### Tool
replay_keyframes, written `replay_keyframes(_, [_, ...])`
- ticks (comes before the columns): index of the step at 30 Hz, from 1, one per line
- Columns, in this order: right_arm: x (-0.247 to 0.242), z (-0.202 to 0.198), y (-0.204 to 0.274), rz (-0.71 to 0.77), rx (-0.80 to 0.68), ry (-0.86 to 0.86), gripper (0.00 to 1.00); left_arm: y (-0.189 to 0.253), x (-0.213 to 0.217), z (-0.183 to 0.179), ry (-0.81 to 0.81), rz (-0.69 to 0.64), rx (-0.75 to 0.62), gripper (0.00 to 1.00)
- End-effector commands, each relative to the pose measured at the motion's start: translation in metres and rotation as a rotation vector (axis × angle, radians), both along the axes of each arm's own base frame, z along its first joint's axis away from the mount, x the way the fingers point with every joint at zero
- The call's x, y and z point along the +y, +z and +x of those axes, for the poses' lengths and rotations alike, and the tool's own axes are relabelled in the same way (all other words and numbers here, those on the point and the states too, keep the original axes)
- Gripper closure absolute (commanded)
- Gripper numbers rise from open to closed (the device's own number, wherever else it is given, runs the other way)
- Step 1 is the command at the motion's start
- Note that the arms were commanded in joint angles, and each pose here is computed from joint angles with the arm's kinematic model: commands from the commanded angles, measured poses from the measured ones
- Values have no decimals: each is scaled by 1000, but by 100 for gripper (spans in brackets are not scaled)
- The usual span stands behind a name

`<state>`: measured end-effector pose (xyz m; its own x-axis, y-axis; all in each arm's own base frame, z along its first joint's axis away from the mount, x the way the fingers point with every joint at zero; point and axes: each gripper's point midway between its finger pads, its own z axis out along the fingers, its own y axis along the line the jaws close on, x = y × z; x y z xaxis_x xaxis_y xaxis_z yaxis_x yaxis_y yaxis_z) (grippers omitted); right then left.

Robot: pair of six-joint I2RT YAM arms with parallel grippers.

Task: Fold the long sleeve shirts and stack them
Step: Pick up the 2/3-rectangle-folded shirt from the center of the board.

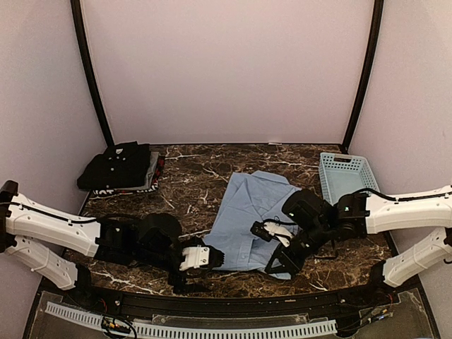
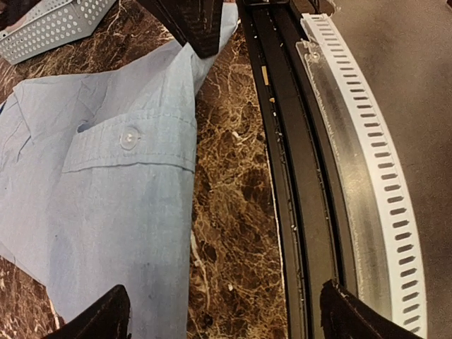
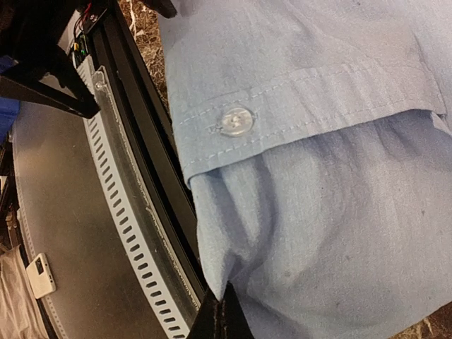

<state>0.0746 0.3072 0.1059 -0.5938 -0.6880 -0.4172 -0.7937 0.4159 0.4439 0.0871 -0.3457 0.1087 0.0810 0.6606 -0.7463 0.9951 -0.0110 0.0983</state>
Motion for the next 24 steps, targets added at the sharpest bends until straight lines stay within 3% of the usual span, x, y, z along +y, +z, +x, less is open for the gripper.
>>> replay_keyframes(1, [3, -8, 16, 93, 69, 28, 100, -10, -7, 20, -5, 22, -210, 8])
replay_keyframes(10, [0, -12, 16, 107, 104, 33, 100, -25, -8, 58, 80, 68, -443, 15])
replay_keyframes(14, [0, -9, 20, 118, 102, 22, 100, -36, -10, 58, 59, 113, -434, 37])
replay_keyframes(16, [-2, -6, 19, 108, 98, 7, 100, -37, -11, 55, 47, 109, -415, 56])
replay_keyframes(24, [-11, 3, 6, 38, 68, -42, 100, -29, -14, 35, 17, 170, -230, 99])
